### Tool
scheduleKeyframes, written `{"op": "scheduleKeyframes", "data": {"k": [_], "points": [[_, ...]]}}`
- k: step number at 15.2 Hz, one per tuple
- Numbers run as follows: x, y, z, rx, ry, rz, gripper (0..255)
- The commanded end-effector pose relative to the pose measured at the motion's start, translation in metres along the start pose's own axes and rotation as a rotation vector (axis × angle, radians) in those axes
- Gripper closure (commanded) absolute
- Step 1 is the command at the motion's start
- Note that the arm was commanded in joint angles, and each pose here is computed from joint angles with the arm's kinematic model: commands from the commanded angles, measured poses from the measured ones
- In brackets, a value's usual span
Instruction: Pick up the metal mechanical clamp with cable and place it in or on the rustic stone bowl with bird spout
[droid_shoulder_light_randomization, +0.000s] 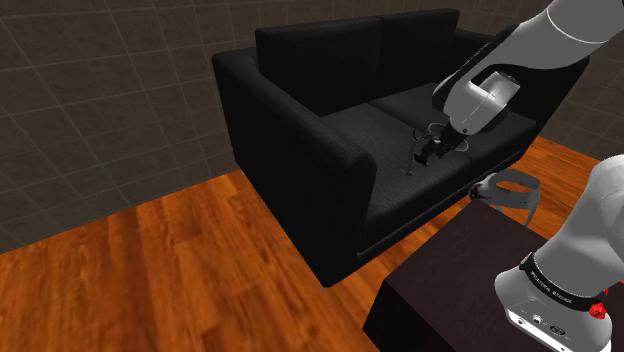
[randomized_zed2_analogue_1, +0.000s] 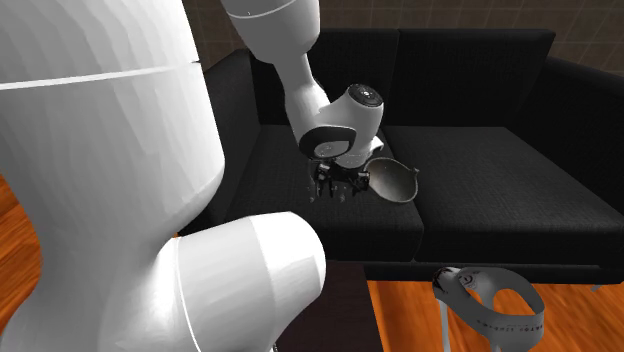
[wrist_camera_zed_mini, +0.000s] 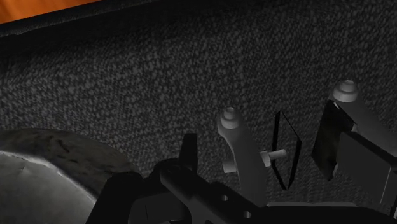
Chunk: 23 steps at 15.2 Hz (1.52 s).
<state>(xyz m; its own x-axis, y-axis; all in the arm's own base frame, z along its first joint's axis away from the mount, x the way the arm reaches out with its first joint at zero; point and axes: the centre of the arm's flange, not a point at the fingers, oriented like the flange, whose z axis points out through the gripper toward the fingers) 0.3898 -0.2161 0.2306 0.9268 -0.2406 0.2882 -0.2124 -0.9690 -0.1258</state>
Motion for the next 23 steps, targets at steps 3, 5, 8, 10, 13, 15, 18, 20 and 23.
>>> {"op": "scheduleKeyframes", "data": {"k": [3,5,8,10,13,15,18,20,23], "points": [[0.000,0.000,0.020,0.001,0.003,0.002,0],[0.000,0.000,0.020,0.001,0.003,0.002,0],[0.000,0.000,0.020,0.001,0.003,0.002,0],[0.000,0.000,0.020,0.001,0.003,0.002,0],[0.000,0.000,0.020,0.001,0.003,0.002,255],[0.000,0.000,0.020,0.001,0.003,0.002,255],[0.000,0.000,0.020,0.001,0.003,0.002,255],[0.000,0.000,0.020,0.001,0.003,0.002,255],[0.003,-0.001,0.010,0.001,0.003,0.002,255]]}}
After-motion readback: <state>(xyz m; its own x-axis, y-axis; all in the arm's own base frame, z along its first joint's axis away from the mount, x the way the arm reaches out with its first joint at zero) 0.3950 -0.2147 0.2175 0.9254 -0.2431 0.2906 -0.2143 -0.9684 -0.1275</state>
